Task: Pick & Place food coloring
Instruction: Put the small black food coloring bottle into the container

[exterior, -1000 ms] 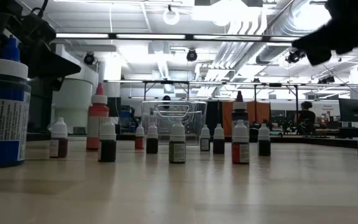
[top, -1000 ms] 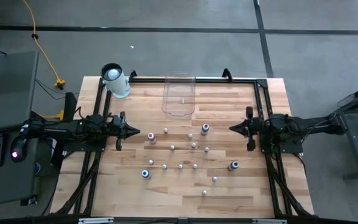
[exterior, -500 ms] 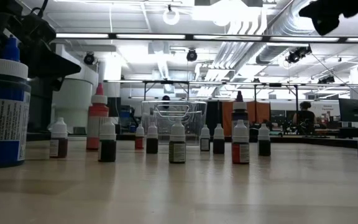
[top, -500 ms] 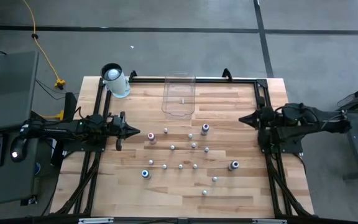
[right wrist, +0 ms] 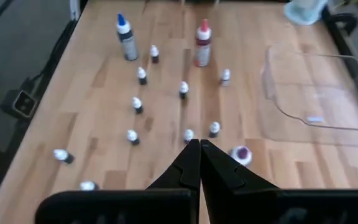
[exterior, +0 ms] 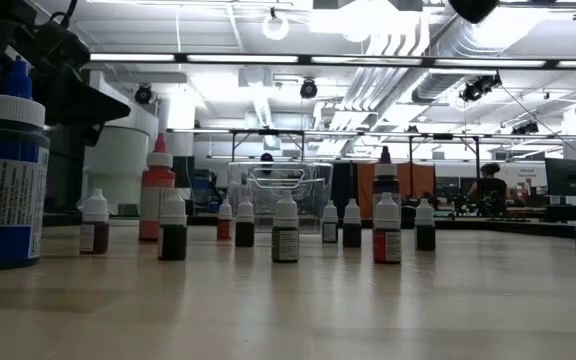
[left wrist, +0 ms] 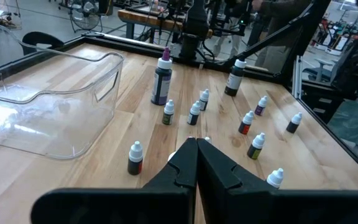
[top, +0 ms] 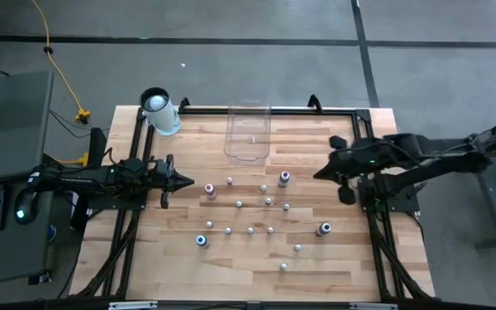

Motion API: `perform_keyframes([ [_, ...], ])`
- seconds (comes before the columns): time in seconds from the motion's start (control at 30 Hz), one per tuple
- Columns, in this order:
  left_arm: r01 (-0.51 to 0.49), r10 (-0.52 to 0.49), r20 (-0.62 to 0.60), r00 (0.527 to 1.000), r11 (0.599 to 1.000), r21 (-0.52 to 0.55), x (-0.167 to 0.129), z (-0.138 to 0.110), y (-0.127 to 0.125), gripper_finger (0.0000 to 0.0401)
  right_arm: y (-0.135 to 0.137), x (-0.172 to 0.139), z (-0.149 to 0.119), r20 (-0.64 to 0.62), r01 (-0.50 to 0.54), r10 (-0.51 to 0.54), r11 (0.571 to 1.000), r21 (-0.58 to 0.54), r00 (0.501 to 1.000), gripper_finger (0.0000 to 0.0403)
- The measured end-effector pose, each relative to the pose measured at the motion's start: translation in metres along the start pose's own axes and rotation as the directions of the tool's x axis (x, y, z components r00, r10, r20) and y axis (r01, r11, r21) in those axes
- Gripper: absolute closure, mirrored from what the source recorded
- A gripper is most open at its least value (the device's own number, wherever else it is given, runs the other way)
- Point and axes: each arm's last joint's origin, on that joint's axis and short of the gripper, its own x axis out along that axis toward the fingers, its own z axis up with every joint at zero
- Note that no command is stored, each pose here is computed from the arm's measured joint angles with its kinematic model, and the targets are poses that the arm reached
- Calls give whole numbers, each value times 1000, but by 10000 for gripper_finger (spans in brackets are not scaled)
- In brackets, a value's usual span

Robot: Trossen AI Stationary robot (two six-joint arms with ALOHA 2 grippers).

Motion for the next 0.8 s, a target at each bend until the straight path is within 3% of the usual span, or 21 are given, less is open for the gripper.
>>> perform_keyframes([
  [0.33, 0, 0, 0, 1000, 1000, 0, 0, 0, 0, 400, 20, 56, 35, -202, -111, 107, 994, -7, 973, 402],
  [0.47, 0, 0, 0, 1000, 1000, 0, 0, 0, 0, 400, 34, 72, 30, -310, -117, 124, 992, 43, 943, 402],
  [0.8, 0, 0, 1, 1000, 1000, 0, 0, 0, 0, 400, 79, 100, 17, -410, -183, 202, 979, 85, 890, 402],
])
